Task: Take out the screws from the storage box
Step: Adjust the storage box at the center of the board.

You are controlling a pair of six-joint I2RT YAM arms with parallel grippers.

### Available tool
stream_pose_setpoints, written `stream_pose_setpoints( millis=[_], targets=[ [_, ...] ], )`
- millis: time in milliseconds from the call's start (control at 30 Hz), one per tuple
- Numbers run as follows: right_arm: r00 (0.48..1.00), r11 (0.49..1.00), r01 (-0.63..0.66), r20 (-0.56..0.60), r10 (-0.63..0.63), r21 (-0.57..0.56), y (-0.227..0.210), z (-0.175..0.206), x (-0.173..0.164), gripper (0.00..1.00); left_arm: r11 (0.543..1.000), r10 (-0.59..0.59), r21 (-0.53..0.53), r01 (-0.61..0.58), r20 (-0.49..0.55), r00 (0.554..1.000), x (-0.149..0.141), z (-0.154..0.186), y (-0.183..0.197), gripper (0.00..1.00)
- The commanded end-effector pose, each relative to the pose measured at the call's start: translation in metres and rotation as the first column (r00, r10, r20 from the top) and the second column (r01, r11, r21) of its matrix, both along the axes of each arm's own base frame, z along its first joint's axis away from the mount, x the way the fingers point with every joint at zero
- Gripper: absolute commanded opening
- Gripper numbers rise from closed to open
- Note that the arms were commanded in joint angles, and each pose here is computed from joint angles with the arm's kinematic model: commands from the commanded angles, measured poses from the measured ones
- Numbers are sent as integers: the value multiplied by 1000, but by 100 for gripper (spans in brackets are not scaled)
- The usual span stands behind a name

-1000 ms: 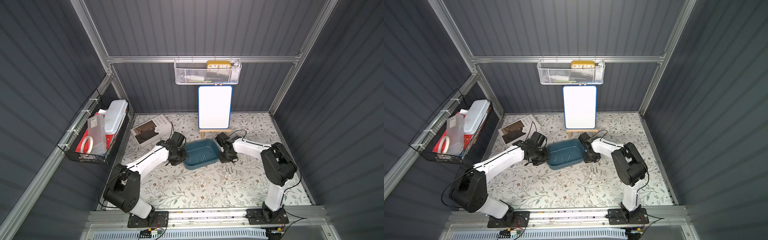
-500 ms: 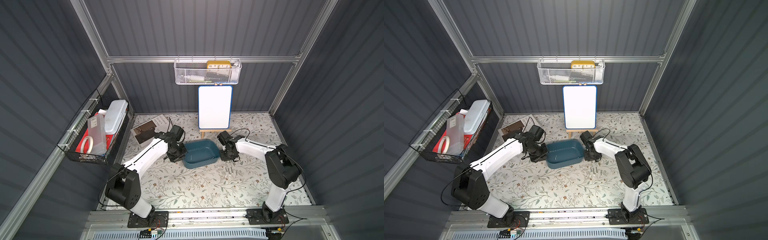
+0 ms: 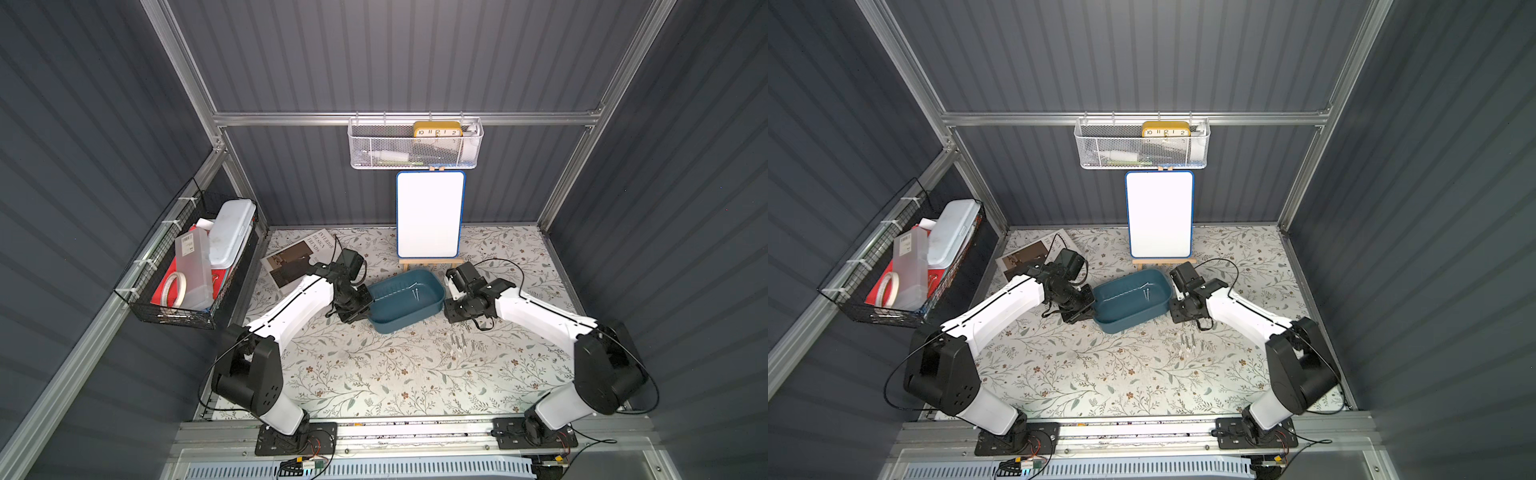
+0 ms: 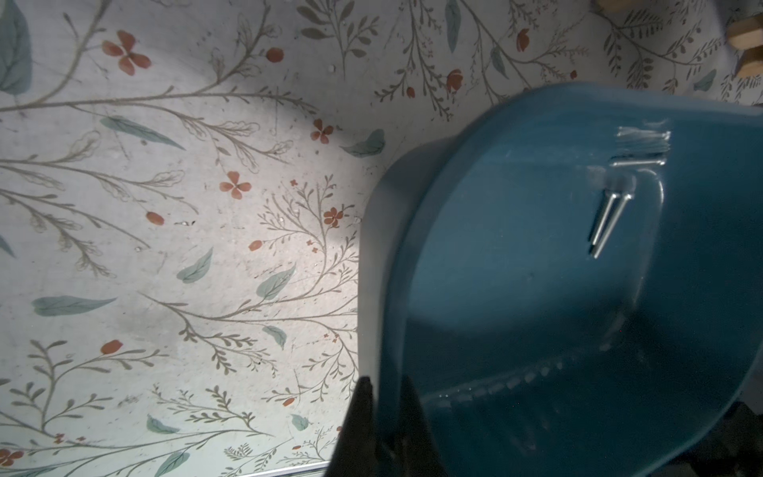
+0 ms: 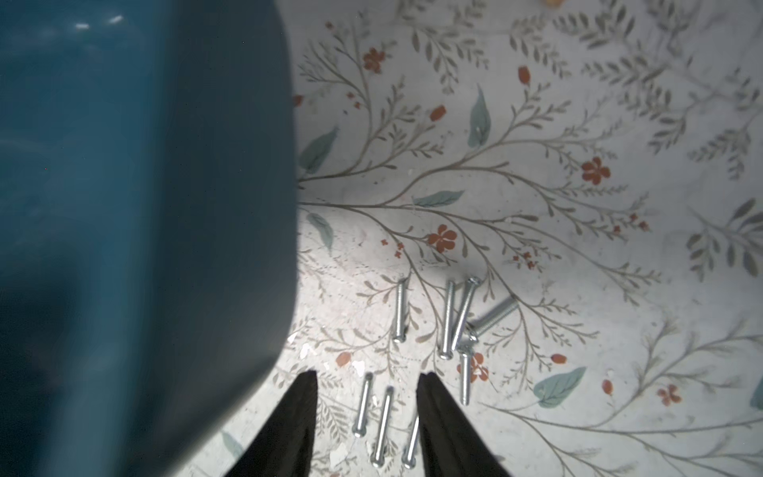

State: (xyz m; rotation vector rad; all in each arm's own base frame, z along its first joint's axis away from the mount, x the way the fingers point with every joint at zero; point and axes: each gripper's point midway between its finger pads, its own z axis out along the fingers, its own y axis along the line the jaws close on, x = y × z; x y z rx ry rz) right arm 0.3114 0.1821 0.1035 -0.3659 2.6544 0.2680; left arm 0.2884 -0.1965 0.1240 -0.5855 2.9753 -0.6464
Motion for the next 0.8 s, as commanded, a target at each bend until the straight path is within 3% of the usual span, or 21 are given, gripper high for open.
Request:
stream_pose_setpoints(
  millis=[0, 167, 267, 500, 767],
  targets=[
    [988, 987, -131, 101, 121, 94, 21, 29, -4, 51, 1000, -15, -10, 15, 16, 1000, 1, 1, 0, 0],
    [973, 976, -198, 144, 183, 96, 26, 51, -9, 58, 1000, -5, 22, 4, 12, 1000, 1, -6, 5, 0],
    [943, 947, -306, 167, 288, 98, 48, 56, -20, 62, 999, 1, 45, -2, 20, 1000, 3, -8, 9, 0],
    [736, 758, -651, 269, 621, 30, 130, 61, -57, 65, 995, 15, 100, -15, 6, 1000, -2, -21, 20, 0],
    [623, 628, -776, 220, 751, 54, 184, 46, -66, 67, 993, 16, 115, -14, -18, 1000, -15, -30, 28, 0]
  ],
)
